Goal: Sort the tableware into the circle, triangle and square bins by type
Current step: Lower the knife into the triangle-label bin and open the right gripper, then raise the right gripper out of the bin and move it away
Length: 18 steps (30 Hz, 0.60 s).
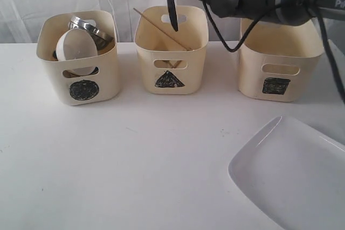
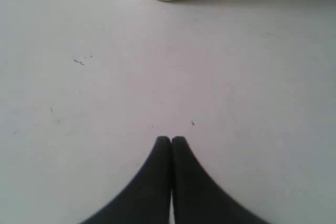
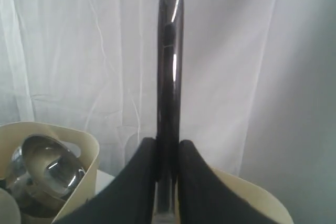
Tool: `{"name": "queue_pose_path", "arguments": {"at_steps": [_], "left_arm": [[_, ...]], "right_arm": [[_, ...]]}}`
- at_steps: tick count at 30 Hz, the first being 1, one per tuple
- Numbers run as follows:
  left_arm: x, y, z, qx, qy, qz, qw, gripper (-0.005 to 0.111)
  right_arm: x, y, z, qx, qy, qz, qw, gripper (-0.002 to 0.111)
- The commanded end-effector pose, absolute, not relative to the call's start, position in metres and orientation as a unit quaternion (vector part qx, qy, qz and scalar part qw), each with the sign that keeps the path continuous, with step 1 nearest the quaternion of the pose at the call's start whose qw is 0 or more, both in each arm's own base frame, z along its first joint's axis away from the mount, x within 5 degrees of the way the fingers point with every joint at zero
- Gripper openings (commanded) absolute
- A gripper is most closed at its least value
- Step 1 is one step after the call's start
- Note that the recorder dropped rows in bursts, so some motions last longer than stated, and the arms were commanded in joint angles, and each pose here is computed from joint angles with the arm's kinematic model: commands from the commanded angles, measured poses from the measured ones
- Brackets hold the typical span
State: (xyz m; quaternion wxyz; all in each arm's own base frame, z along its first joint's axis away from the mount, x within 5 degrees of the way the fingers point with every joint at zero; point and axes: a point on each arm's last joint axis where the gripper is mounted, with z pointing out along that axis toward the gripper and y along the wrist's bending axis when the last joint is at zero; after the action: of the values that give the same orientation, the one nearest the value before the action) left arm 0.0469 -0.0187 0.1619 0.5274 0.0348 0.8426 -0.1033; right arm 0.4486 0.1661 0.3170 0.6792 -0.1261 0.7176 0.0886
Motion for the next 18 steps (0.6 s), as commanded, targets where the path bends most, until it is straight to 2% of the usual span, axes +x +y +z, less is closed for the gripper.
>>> {"name": "queue_pose_path", "arguments": {"at_steps": [1,4,10,18], "left_arm": [[0.045,-0.02,0.158,0.036,0.85,-0.108,0.515,0.0],[0.045,-0.02,0.158,0.036,0.85,-0.108,0.515,0.0],[0.045,-0.02,0.158,0.036,0.85,-0.108,0.515,0.0],[0.045,-0.02,0.158,0.036,0.85,-0.108,0.515,0.0]], "right_arm": [[0.466,0.16,0.289,-0.106,0.709,0.073,0.694,0.0],[0.475,0.157,0.272,-0.098,0.703,0.062,0.702,0.006],[0.48,0.152,0.256,-0.09,0.721,0.06,0.684,0.036],[0.474,0.151,0.271,-0.086,0.728,0.071,0.676,0.039]]}}
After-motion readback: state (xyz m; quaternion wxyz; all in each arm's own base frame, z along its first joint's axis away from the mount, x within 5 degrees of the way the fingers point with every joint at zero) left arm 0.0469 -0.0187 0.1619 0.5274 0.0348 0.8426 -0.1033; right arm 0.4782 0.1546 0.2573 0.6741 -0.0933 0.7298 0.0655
